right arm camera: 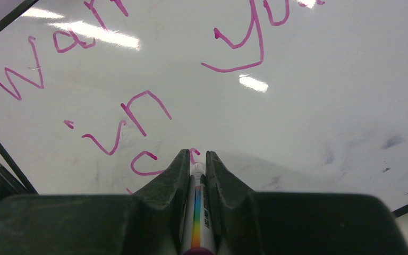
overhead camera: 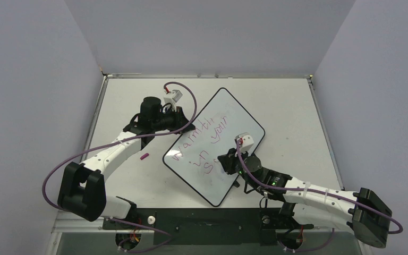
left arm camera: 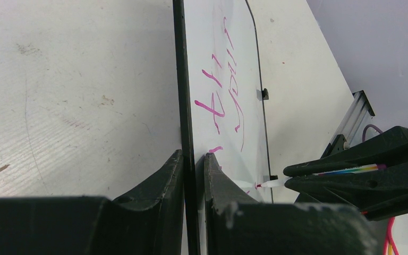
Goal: Write a sentence on the whiteboard
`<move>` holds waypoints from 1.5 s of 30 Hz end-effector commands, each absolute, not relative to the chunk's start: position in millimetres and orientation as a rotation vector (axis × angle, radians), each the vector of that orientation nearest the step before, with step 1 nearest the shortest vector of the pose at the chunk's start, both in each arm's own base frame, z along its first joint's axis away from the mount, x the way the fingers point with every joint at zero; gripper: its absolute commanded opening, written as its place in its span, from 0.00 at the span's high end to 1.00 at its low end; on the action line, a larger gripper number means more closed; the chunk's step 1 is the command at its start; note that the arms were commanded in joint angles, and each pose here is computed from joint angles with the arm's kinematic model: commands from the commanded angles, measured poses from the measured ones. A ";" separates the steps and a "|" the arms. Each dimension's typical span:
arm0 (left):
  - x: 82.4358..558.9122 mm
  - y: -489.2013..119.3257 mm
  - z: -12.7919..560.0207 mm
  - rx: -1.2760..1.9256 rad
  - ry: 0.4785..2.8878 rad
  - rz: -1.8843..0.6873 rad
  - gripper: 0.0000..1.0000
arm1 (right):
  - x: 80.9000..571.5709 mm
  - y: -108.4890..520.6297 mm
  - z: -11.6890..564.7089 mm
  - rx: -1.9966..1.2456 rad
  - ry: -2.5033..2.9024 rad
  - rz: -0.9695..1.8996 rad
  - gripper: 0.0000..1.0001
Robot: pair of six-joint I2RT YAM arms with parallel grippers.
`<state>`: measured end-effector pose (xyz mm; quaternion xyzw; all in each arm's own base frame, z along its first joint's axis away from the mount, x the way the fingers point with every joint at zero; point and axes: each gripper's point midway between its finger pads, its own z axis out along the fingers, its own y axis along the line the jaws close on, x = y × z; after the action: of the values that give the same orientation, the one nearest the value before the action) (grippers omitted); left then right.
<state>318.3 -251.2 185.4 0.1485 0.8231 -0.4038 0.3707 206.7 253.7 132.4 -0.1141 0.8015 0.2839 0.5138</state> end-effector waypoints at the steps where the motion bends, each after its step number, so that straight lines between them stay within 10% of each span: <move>1: 337.0 -244.4 206.3 0.422 1.985 -0.935 1.00 | 217.5 249.2 136.9 -0.256 1.936 0.606 1.00; 45: 336.5 -242.1 207.0 0.420 1.983 -0.924 1.00 | 232.6 258.5 175.1 -0.282 1.877 0.620 1.00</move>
<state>317.9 -251.0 186.3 0.1488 0.8225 -0.4035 0.3723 224.8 249.9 143.7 -0.1246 0.8122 0.2408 0.5165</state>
